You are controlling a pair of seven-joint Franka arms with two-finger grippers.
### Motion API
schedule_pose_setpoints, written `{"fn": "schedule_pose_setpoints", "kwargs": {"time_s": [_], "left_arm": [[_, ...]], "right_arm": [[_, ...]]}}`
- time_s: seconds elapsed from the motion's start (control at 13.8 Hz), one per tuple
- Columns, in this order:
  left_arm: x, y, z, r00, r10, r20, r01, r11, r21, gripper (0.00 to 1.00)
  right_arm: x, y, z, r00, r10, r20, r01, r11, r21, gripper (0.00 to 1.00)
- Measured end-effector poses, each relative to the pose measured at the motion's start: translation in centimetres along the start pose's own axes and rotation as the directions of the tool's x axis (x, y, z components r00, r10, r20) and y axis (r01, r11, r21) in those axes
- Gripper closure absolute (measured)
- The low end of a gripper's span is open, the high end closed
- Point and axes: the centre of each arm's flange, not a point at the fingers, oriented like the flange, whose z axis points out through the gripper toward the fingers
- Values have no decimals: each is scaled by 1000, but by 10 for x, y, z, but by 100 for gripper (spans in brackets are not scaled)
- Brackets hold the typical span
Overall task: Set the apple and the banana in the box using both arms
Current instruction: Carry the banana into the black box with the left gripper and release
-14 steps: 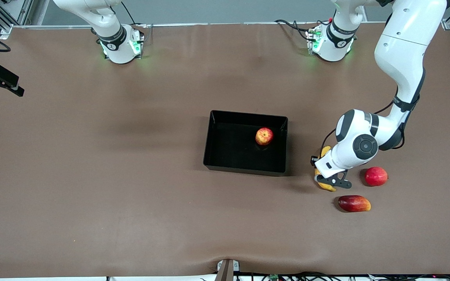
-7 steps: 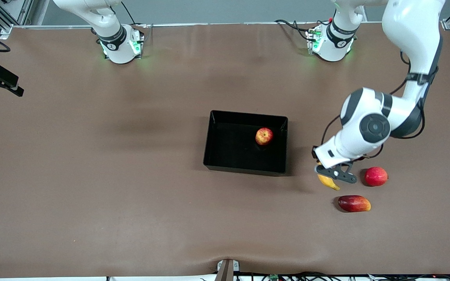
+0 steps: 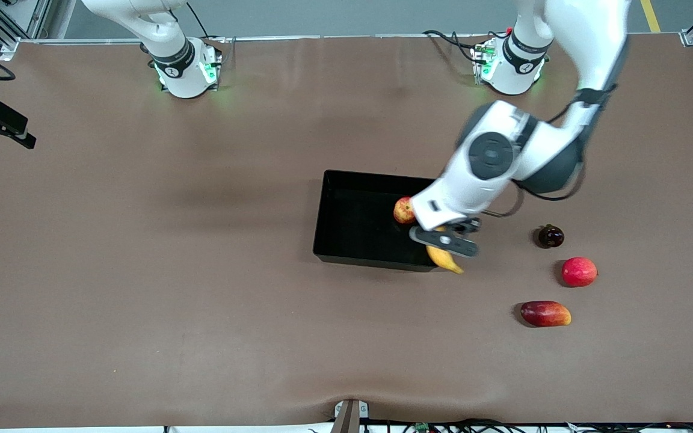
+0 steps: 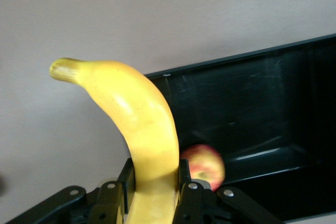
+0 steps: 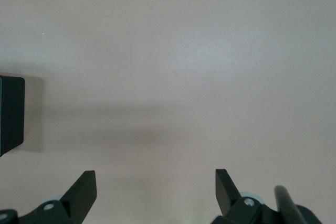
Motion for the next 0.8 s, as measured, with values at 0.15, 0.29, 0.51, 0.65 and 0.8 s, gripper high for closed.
{"fn": "schedule_pose_setpoints", "kwargs": {"time_s": [0.15, 0.29, 0.51, 0.65, 0.8], "left_arm": [[-2, 56, 18, 998, -56, 13, 56, 998, -17, 64], [-3, 91, 41, 995, -99, 32, 100, 995, -27, 64], [-3, 121, 67, 988, -147, 40, 148, 988, -39, 64], [-3, 132, 79, 987, -156, 28, 157, 987, -46, 64], [-2, 137, 91, 988, -157, 5, 157, 986, -54, 64]], "right_arm": [[0, 0, 0, 1000, 0, 1, 0, 1000, 0, 0], [0, 0, 0, 1000, 1, 1, -1, 1000, 0, 0], [0, 0, 1, 1000, 1, 2, -1, 1000, 0, 0], [0, 1, 1, 1000, 1, 2, -1, 1000, 0, 0], [0, 1, 1, 1000, 1, 3, -1, 1000, 0, 0]]}}
